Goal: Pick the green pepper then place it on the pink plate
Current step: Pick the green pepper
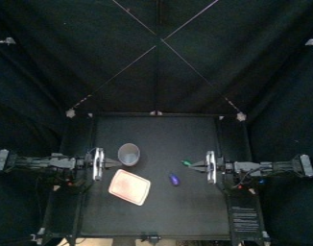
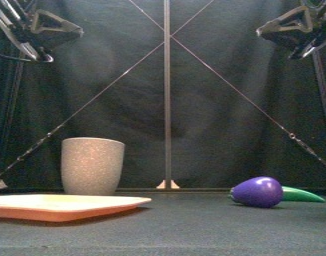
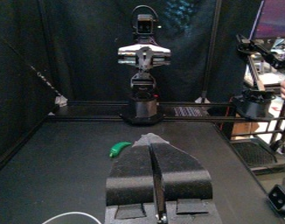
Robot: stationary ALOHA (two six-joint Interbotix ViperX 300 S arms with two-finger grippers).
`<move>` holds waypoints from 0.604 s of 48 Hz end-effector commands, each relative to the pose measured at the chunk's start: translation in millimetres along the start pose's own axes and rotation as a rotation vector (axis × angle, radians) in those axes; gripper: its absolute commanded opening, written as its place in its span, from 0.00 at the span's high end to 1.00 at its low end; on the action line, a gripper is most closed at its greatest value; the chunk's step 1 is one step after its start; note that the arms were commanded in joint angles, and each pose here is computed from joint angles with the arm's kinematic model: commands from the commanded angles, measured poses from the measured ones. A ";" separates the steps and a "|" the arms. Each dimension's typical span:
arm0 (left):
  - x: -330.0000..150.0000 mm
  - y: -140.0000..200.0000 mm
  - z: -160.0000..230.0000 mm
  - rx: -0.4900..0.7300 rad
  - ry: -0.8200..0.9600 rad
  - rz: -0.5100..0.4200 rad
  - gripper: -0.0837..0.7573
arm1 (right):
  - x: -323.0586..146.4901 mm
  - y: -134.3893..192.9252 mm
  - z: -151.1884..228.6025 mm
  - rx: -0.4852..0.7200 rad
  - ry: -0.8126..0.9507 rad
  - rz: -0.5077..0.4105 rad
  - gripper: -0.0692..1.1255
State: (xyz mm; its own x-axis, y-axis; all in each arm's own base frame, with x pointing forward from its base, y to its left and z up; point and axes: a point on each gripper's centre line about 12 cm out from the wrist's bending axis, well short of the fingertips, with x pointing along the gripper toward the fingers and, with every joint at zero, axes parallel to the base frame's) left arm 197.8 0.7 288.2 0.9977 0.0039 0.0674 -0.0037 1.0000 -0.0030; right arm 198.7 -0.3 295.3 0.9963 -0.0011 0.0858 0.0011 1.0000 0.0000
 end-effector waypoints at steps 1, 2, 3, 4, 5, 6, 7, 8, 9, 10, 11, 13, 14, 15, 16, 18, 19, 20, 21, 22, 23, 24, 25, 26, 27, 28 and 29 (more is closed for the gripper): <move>5.7 1.8 6.3 0.000 0.057 0.009 0.72 | 3.6 -4.0 -6.3 0.060 0.041 -0.026 0.79; 5.9 2.1 6.6 0.000 0.066 0.011 0.72 | 4.1 -5.8 -8.5 0.085 0.056 -0.038 0.79; 6.0 2.4 6.0 0.000 0.075 0.012 0.72 | 4.6 -8.0 -11.2 0.115 0.073 -0.053 0.79; 6.1 2.7 5.8 0.000 0.084 0.014 0.72 | 4.8 -9.7 -14.9 0.146 0.095 -0.065 0.79; 6.1 3.1 5.3 0.000 0.092 0.015 0.72 | 5.2 -12.3 -18.2 0.178 0.116 -0.083 0.79; 6.3 4.0 5.3 0.002 0.100 0.020 0.72 | 5.5 -15.0 -21.9 0.205 0.140 -0.101 0.79; 6.4 4.9 5.7 0.002 0.104 0.024 0.72 | 5.7 -17.3 -25.8 0.233 0.165 -0.117 0.79; 6.3 5.5 5.1 0.002 0.109 0.027 0.72 | 6.0 -19.4 -29.0 0.257 0.189 -0.132 0.79; 6.5 6.5 5.7 0.003 0.112 0.032 0.72 | 6.2 -21.5 -33.2 0.280 0.215 -0.147 0.79; 6.4 7.4 5.3 0.003 0.115 0.036 0.72 | 6.3 -22.8 -37.3 0.300 0.242 -0.158 0.79; 6.3 8.7 4.9 0.002 0.118 0.043 0.72 | 6.0 -25.4 -42.7 0.327 0.277 -0.178 0.78; 6.1 11.5 4.4 0.002 0.123 0.057 0.72 | 5.7 -27.8 -50.8 0.363 0.330 -0.199 0.78; 5.8 13.7 3.3 0.002 0.129 0.067 0.72 | 5.7 -28.6 -54.9 0.377 0.357 -0.207 0.77; 5.5 14.9 2.5 0.002 0.132 0.073 0.72 | 5.6 -29.7 -58.9 0.387 0.382 -0.216 0.77; 5.3 16.1 1.7 0.001 0.135 0.080 0.72 | 5.5 -30.1 -62.8 0.396 0.408 -0.222 0.76; 4.7 18.9 -0.1 0.001 0.142 0.093 0.72 | 5.1 -31.3 -69.7 0.416 0.453 -0.236 0.73; 4.4 20.5 -1.1 0.001 0.147 0.101 0.72 | 4.9 -31.8 -73.3 0.427 0.476 -0.243 0.72; 4.1 21.7 -1.9 0.001 0.150 0.107 0.72 | 4.8 -32.7 -76.5 0.433 0.496 -0.251 0.70; 3.7 22.6 -3.3 -0.001 0.154 0.112 0.72 | 4.5 -33.5 -81.9 0.443 0.526 -0.260 0.67; 3.2 23.8 -4.5 -0.001 0.157 0.118 0.72 | 4.8 -34.3 -84.2 0.447 0.541 -0.266 0.64; 2.9 24.7 -5.3 -0.002 0.160 0.123 0.72 | 4.4 -35.1 -87.5 0.453 0.558 -0.273 0.61; 2.5 26.0 -6.5 -0.003 0.163 0.129 0.72 | 4.5 -35.9 -90.1 0.460 0.572 -0.280 0.58; 2.1 26.5 -7.8 -0.004 0.166 0.132 0.72 | 4.3 -36.4 -93.1 0.464 0.586 -0.286 0.55; 1.9 27.1 -8.4 -0.004 0.168 0.135 0.72 | 4.4 -37.4 -95.4 0.468 0.597 -0.292 0.52; 1.7 27.4 -9.0 -0.004 0.169 0.137 0.72 | 4.4 -38.4 -97.9 0.474 0.605 -0.300 0.48; 1.5 28.0 -9.6 -0.004 0.171 0.140 0.72 | 4.4 -39.1 -100.5 0.480 0.615 -0.307 0.44; 1.3 28.3 -10.2 -0.004 0.173 0.141 0.72 | 4.7 -40.2 -102.5 0.485 0.622 -0.314 0.40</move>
State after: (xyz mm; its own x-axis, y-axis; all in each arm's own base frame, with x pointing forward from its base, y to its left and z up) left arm 198.5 27.0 274.8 0.9845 0.1340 -0.1133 -0.1354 0.9908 -0.0045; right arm 209.6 -36.1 195.3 0.8321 -0.1238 -0.5407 0.3672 0.8535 0.3696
